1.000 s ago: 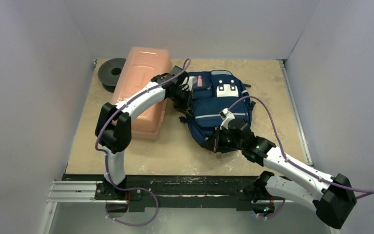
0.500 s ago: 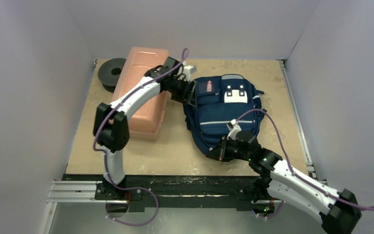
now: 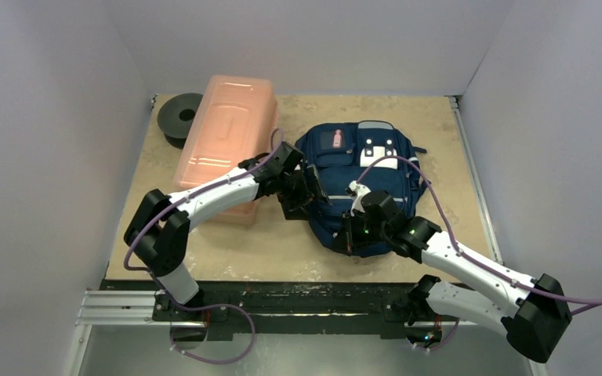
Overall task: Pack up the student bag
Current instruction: Zip the student bag at the center of the board.
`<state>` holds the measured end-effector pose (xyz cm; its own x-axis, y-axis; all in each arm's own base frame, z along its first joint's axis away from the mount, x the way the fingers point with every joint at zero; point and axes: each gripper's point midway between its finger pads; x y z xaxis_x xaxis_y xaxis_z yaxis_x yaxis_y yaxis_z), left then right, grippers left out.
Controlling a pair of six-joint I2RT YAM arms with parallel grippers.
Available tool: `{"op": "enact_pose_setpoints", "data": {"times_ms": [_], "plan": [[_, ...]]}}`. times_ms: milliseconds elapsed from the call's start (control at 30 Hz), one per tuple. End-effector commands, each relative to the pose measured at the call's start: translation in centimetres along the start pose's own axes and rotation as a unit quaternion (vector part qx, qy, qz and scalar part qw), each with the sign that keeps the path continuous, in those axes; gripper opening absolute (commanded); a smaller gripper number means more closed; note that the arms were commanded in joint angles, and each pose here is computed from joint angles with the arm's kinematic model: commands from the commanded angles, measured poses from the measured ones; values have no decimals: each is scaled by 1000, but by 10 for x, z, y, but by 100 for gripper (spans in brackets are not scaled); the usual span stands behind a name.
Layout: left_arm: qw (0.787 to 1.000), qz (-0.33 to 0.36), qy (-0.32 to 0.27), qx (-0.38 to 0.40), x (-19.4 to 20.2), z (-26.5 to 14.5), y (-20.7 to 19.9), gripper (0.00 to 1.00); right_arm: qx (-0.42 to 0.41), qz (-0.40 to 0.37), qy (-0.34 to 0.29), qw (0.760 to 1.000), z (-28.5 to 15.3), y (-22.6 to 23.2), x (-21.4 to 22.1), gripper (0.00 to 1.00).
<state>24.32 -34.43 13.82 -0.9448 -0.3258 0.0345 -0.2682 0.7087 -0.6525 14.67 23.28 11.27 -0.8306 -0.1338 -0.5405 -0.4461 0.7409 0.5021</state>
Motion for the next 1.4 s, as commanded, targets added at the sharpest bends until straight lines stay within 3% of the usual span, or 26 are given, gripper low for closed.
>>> {"op": "enact_pose_setpoints", "data": {"times_ms": [0,133,200,233,333,400,433,533,600,700,833,900,1033,1367], "plan": [[995,-96,-35,-15,-5,6,10,79,-3,-38,-34,999,-14,10,-22,0],[993,-111,-29,-1,5,15,10,77,-16,-44,-29,998,-9,14,-22,0],[992,-125,-3,11,9,28,4,64,-24,-46,-25,998,-6,17,-22,0],[993,-120,3,18,9,34,2,53,-21,-48,-22,998,-6,16,-22,1],[996,-80,-39,4,-10,40,10,23,25,-45,-8,999,-12,3,-21,17],[996,-30,-79,8,-27,36,11,3,62,-31,5,998,-22,-7,-17,42],[996,-17,-90,9,-31,34,11,0,71,-24,9,997,-28,-7,-15,50],[994,2,-78,70,-27,31,-9,0,65,-3,-15,998,-40,8,-12,67],[993,-10,-49,111,-17,35,-17,0,55,17,-51,997,-39,21,-15,72],[989,-28,-26,144,-10,39,-23,0,66,82,-104,989,-33,28,-23,72],[988,-35,-27,148,-7,37,-16,0,147,207,-163,953,-36,11,-23,58],[988,-38,-27,145,-5,36,-12,0,188,233,-177,938,-34,3,-21,59],[991,-38,-27,127,-5,33,-9,0,261,230,-160,924,-21,-1,-14,65],[994,-63,-46,74,-5,25,6,0,377,185,-158,894,-9,2,-27,63]]}}
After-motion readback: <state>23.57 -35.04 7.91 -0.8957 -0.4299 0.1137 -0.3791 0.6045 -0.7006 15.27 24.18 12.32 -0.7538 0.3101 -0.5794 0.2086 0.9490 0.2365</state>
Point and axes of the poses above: each gripper's point midway between its finger pads, its own z axis out along the fingers, its own y axis along the line the jaws close on, x = y × z, and after that the axes turned 5 degrees about -z, right-handed
